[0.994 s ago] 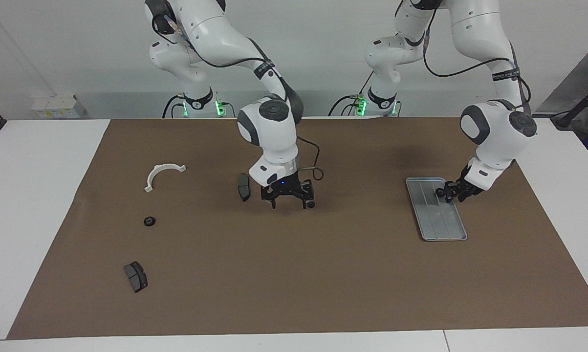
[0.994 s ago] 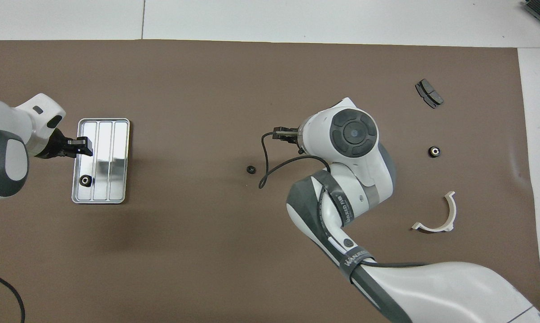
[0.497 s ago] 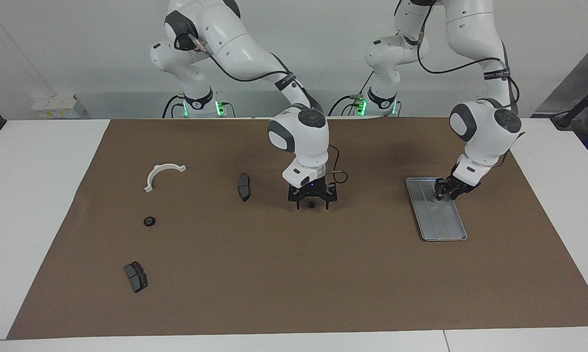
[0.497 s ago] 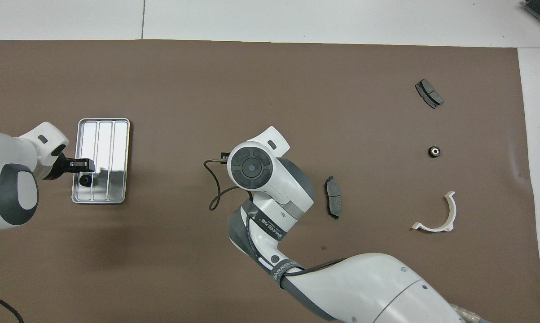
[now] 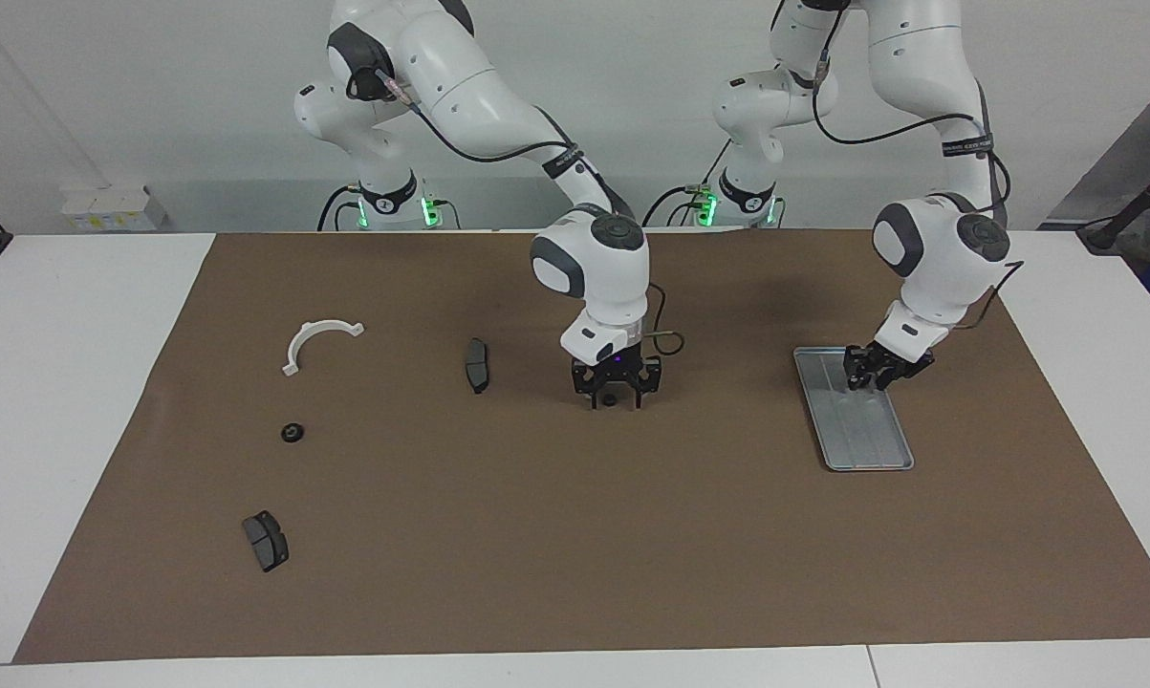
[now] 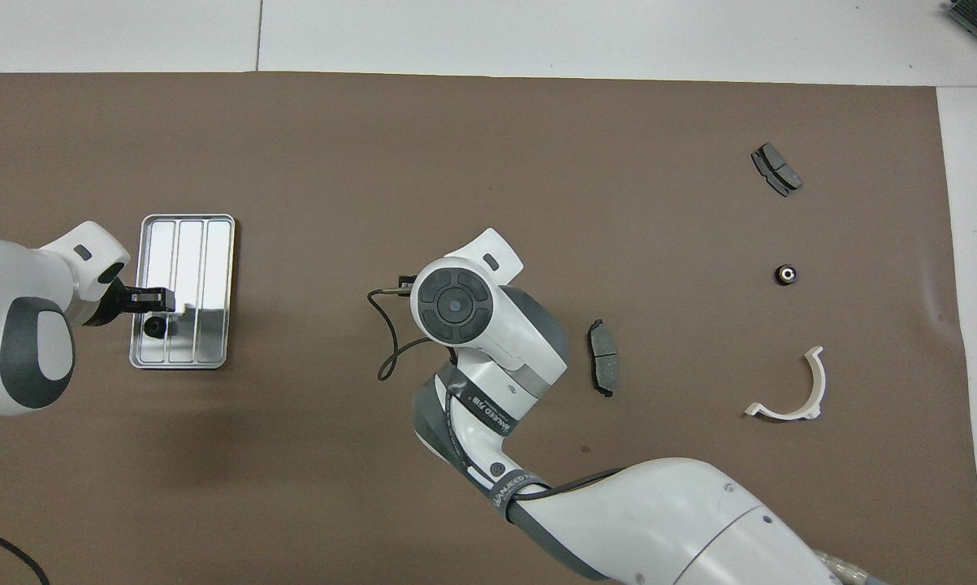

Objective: Place bearing gear from tray to pile

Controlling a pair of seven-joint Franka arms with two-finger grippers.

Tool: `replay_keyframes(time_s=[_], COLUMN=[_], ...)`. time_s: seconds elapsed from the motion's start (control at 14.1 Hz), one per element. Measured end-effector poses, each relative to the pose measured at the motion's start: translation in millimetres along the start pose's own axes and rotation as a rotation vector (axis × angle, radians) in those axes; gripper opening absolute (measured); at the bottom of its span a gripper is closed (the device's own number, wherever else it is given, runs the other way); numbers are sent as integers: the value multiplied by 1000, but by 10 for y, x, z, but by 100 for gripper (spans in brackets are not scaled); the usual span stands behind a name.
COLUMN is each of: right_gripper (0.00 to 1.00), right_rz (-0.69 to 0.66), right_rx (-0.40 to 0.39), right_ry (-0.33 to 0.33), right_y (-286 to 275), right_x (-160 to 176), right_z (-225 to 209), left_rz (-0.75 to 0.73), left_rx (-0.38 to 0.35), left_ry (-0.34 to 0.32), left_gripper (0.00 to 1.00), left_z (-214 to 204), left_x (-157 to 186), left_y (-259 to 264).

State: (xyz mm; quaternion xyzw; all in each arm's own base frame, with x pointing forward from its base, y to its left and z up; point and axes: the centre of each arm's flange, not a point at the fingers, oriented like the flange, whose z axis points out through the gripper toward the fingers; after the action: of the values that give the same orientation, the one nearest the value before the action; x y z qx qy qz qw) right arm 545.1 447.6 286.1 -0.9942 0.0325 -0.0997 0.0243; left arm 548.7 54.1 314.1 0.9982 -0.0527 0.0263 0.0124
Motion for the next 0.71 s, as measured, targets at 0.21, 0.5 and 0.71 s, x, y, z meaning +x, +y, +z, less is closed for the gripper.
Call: replay_keyframes(time_s=[0.21,0.5,0.71], right_gripper=[63,22,22], right_rz=[1,2,5], right_rx=[-1,-3,-2], right_ry=[-1,3,1], right_y=[6,6,-60], right_x=[-2,5,-56], right_z=[5,-27,-42], left_rz=[18,52,73], left_rx=[2,0,-3], left_ry=[-1,-16,-29], left_gripper=[52,52,55], left_z=[0,61,110], left_x=[-8,-61,-113], left_y=[-17,-8,-1])
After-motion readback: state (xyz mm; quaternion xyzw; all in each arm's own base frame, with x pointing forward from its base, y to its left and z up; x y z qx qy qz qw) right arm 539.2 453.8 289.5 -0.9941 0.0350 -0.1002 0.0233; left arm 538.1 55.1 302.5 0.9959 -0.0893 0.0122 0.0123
